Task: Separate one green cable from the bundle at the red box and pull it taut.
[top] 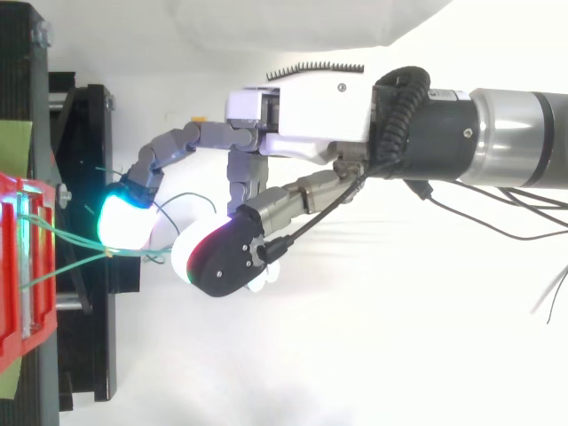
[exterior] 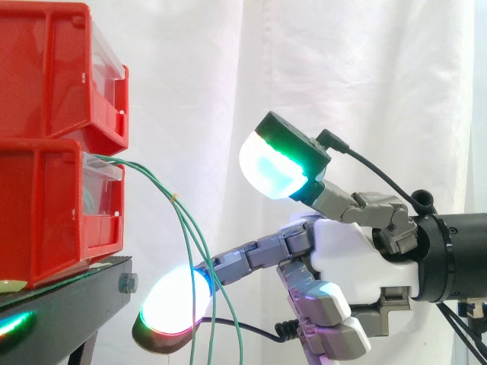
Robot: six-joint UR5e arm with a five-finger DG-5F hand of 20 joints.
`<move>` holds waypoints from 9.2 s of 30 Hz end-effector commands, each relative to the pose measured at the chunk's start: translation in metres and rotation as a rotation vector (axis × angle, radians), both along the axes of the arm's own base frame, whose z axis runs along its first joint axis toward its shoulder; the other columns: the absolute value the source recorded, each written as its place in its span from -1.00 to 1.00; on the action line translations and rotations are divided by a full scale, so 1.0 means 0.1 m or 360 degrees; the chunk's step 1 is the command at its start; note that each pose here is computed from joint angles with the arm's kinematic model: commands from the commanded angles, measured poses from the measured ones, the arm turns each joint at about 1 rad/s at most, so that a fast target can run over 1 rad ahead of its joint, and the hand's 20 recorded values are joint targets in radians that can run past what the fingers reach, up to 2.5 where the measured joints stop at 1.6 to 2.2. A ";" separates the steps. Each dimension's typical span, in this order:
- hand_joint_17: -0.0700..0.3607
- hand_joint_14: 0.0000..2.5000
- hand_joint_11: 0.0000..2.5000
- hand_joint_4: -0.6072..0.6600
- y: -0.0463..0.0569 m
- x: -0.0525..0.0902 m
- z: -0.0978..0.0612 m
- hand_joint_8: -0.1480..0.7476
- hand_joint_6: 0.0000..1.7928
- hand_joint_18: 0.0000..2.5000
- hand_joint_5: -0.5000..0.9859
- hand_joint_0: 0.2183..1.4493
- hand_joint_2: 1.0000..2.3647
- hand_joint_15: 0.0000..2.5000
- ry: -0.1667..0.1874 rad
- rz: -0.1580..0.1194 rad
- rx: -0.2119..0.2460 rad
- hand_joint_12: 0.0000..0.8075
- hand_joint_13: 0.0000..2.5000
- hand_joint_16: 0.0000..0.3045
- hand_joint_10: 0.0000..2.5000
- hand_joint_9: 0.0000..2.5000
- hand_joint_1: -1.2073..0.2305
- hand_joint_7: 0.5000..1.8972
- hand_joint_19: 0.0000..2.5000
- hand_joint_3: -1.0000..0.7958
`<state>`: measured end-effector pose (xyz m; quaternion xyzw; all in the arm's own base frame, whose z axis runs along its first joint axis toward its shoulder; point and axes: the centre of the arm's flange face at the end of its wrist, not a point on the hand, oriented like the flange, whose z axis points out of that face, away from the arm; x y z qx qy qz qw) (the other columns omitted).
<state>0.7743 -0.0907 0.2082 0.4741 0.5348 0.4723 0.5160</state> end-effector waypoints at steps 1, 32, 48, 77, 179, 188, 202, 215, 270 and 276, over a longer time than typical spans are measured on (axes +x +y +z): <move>0.14 -0.99 -0.68 0.36 0.02 0.00 0.03 0.27 -0.44 0.77 -0.60 -0.78 -1.00 -0.55 0.0017 0.0006 0.0002 0.45 0.30 -0.49 -0.99 0.29 -0.08 -0.77 -1.00 -0.44; 0.13 -0.99 -0.64 0.35 0.01 0.01 0.39 0.25 -0.44 0.77 -0.59 -0.75 -1.00 -0.55 0.0042 0.0009 0.0006 0.43 0.30 -0.49 -0.99 0.31 -0.12 -0.76 -0.98 -0.44; 0.14 -0.99 -0.65 0.37 0.03 0.01 0.44 0.26 -0.44 0.77 -0.58 -0.78 -1.00 -0.55 0.0032 0.0015 0.0038 0.44 0.31 -0.49 -0.99 0.32 -0.19 -0.74 -0.99 -0.44; -0.04 -0.98 -0.80 0.30 0.03 0.00 0.42 -0.06 -0.44 0.70 -0.19 -0.41 -1.00 -0.45 0.0040 0.0014 0.0052 0.17 0.38 -0.60 -0.99 0.53 0.00 -0.29 -0.75 -0.44; 0.01 -0.98 -0.74 0.02 0.07 -0.32 0.57 -0.03 -0.44 0.26 -0.13 -0.14 -0.97 -0.48 0.0342 0.0149 0.0178 0.15 0.22 -0.57 -0.99 0.55 -0.40 0.09 -0.63 -0.05; -0.01 -0.99 -0.74 0.03 0.05 -0.33 0.57 -0.04 -0.44 0.25 -0.13 -0.13 -0.97 -0.48 0.0351 0.0145 0.0168 0.15 0.22 -0.58 -0.99 0.56 -0.39 0.09 -0.62 -0.06; 0.00 -0.98 -0.75 0.03 0.04 -0.33 0.59 -0.02 -0.44 0.23 -0.14 -0.16 -0.97 -0.48 0.0346 0.0144 0.0176 0.15 0.21 -0.57 -0.99 0.54 -0.47 0.11 -0.64 -0.08; 0.00 -0.98 -0.74 0.10 0.03 -0.33 0.57 -0.05 -0.44 0.21 -0.14 -0.16 -0.98 -0.48 0.0353 0.0142 0.0169 0.15 0.20 -0.58 -0.99 0.51 -0.65 0.13 -0.65 -0.24; 0.25 -0.99 -0.94 0.09 0.02 -0.33 0.57 -0.09 -0.44 0.19 -0.13 -0.70 -1.00 -0.57 0.0348 0.0138 0.0166 0.21 0.22 -0.42 -1.00 0.56 0.20 0.05 -0.67 -0.44; -0.04 -0.99 -0.88 0.01 0.02 -0.29 0.66 -0.25 -0.44 -0.03 -0.13 -0.47 -1.00 -0.54 0.0314 0.0137 0.0173 0.11 0.16 -0.60 -1.00 0.56 -0.02 0.05 -0.55 -0.44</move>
